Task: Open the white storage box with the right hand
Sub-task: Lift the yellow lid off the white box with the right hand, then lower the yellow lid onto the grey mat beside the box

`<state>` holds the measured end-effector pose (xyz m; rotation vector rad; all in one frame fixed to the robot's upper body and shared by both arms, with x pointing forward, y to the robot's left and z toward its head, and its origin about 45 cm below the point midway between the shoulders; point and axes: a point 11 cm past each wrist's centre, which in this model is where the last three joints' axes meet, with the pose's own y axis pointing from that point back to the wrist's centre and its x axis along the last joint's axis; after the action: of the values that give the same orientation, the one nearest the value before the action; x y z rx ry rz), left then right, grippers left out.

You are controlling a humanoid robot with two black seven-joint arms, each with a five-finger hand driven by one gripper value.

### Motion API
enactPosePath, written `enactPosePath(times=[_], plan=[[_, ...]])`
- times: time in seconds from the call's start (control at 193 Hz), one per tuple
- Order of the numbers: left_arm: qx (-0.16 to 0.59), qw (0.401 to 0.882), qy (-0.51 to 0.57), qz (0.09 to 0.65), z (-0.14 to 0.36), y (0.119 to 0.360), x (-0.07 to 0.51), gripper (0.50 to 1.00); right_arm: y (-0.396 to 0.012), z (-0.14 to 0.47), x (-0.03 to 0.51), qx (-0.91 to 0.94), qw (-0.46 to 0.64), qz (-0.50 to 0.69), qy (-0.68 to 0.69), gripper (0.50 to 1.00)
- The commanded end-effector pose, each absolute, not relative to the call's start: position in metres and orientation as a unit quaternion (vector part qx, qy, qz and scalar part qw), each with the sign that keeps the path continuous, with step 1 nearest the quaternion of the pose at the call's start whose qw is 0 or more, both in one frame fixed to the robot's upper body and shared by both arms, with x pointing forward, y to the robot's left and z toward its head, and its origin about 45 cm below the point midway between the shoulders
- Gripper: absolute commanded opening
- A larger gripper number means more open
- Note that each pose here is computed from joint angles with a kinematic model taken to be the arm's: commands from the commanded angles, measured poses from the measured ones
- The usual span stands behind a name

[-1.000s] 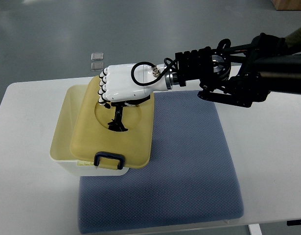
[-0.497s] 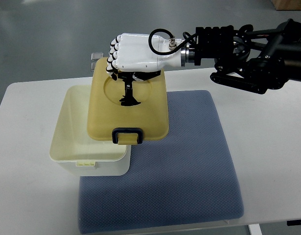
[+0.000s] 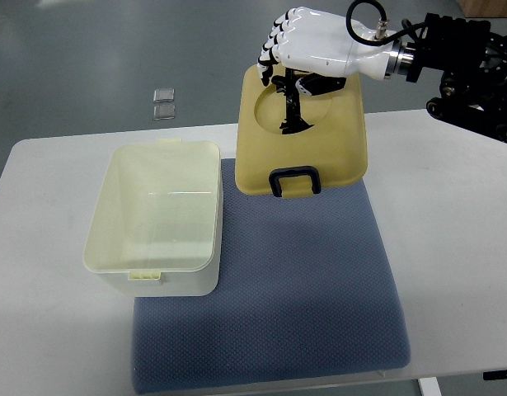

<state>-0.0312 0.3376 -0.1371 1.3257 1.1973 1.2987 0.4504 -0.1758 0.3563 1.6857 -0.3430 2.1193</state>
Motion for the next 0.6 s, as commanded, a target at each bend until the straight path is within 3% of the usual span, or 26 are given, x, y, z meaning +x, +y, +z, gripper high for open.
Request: enactPosePath(times=[0.0,0.57,0.596], plan=[[0.536,0.45,0.484,0.525,-0.137,0.338,-0.031,1.0,-0.184,0.337,0.447,0.617,0.212,0.748,-0.123,0.5],[0.536,0.45,0.484,0.525,-0.137,0.338,-0.031,1.0,-0.183,0.239,0.404,0.65,0.206,0.728,-0.06,0.5],[0.536,0.449,0.484,0.525,-0.137,0.338,-0.031,1.0,-0.183,0.235,0.401,0.65,0.207,0.729,-0.052,0.519]])
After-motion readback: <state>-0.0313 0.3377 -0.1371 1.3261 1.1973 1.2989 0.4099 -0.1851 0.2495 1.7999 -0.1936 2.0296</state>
